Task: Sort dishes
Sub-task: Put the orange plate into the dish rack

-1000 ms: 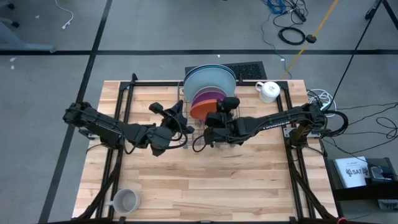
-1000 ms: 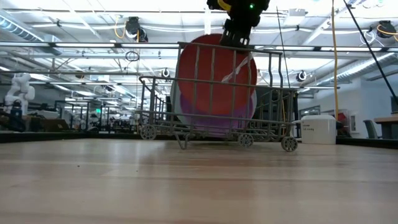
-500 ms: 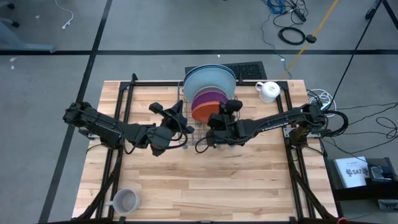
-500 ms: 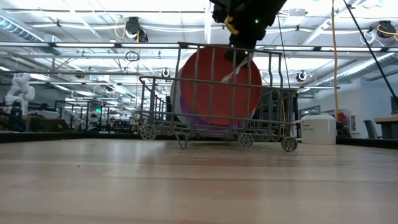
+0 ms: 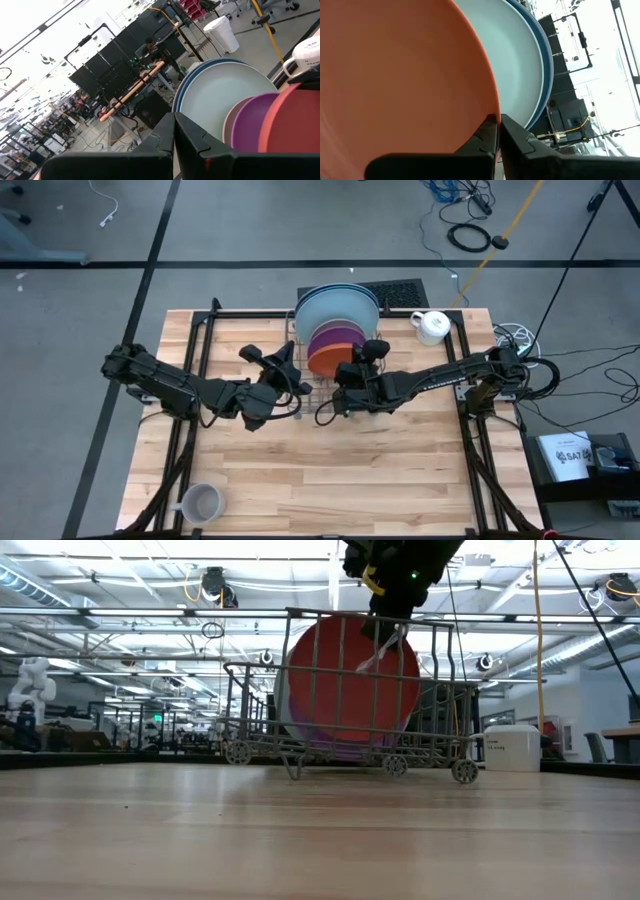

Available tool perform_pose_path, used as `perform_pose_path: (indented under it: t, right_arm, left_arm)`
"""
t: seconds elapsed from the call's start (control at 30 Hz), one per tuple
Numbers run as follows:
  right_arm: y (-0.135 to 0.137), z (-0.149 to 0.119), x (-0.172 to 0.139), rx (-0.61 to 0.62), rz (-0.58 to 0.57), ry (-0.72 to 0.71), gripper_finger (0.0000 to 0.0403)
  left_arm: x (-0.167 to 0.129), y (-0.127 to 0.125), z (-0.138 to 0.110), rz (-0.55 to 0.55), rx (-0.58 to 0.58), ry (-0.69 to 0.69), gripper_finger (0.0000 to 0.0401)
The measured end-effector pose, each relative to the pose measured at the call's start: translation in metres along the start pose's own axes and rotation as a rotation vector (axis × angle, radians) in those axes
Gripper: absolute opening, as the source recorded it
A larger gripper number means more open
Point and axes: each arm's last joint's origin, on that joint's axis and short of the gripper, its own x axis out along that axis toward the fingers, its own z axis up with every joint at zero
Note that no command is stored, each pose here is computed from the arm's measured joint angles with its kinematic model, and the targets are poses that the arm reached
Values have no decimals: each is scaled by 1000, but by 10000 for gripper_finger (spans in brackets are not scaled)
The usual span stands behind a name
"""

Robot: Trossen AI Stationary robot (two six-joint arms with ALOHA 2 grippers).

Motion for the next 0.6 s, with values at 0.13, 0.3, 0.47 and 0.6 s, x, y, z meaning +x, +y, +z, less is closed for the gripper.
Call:
perform_pose_path:
  t: [0.13,0.3,0.47,0.6]
  right_arm:
    - [1,1,0,10,27,-3,2]
    - [2,3,0,49,66,-12,3]
    - [3,4,0,56,72,-14,13]
    - [3,4,0,57,81,-13,26]
  left_arm:
    - [0,0,0,0,0,0,11]
    - [0,0,0,0,0,0,11]
    - [0,0,0,0,0,0,11]
    - [0,0,0,0,0,0,11]
